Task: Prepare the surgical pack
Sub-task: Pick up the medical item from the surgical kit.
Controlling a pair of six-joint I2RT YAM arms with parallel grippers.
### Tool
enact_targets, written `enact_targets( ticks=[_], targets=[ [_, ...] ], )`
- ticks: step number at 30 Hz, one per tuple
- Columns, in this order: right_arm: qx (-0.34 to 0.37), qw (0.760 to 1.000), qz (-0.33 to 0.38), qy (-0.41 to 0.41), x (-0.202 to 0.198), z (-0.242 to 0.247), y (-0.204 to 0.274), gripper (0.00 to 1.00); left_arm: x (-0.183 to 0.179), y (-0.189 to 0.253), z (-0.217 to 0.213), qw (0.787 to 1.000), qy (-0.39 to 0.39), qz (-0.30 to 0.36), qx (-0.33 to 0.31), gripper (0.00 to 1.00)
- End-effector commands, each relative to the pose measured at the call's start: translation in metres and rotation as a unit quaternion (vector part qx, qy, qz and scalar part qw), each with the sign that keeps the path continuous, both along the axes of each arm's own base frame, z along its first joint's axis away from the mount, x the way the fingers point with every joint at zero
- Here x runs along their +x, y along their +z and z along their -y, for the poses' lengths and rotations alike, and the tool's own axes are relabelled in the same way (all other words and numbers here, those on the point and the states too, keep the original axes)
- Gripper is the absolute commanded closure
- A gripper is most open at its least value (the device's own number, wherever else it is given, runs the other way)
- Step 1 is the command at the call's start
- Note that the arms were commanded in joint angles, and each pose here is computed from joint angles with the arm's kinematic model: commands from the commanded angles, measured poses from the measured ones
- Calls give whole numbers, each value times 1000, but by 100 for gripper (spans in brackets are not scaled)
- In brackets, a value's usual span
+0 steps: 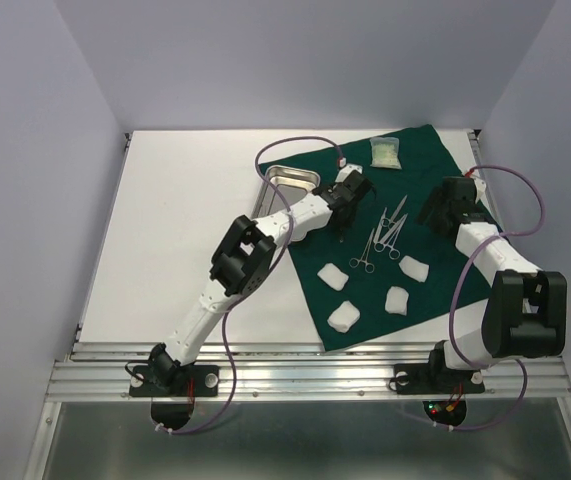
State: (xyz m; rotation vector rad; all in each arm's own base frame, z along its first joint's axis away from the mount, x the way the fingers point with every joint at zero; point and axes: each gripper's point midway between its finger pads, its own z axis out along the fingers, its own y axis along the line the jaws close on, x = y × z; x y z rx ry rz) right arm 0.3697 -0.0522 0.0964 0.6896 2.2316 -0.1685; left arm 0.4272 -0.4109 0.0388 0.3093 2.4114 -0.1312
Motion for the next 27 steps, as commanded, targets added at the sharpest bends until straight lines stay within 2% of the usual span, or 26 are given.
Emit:
enact_targets(
  ticks=[1,7,13,16,19,23,27],
  targets=[
    [2,1000,19,15,4,-4,12,17,1,20,14,1000,3,31,-5,48],
    [6,1000,24,16,1,-5,14,17,-1,10,14,1000,2,26,-2,54],
    [10,1000,19,18,-1,-7,10,17,-4,19,15,1000,2,30,-6,80],
    [11,1000,15,21,-2,-8,7,17,-6,56,19,998,-2,56,-38,89],
    [14,1000,13,24,-3,-9,6,18,-8,70,22,996,-16,69,-55,100],
    [16,999,18,22,-2,-9,8,17,-9,108,18,992,-30,100,-75,100],
    [17,999,26,21,-1,-10,14,17,-1,140,4,988,-58,130,-60,100]
  ],
)
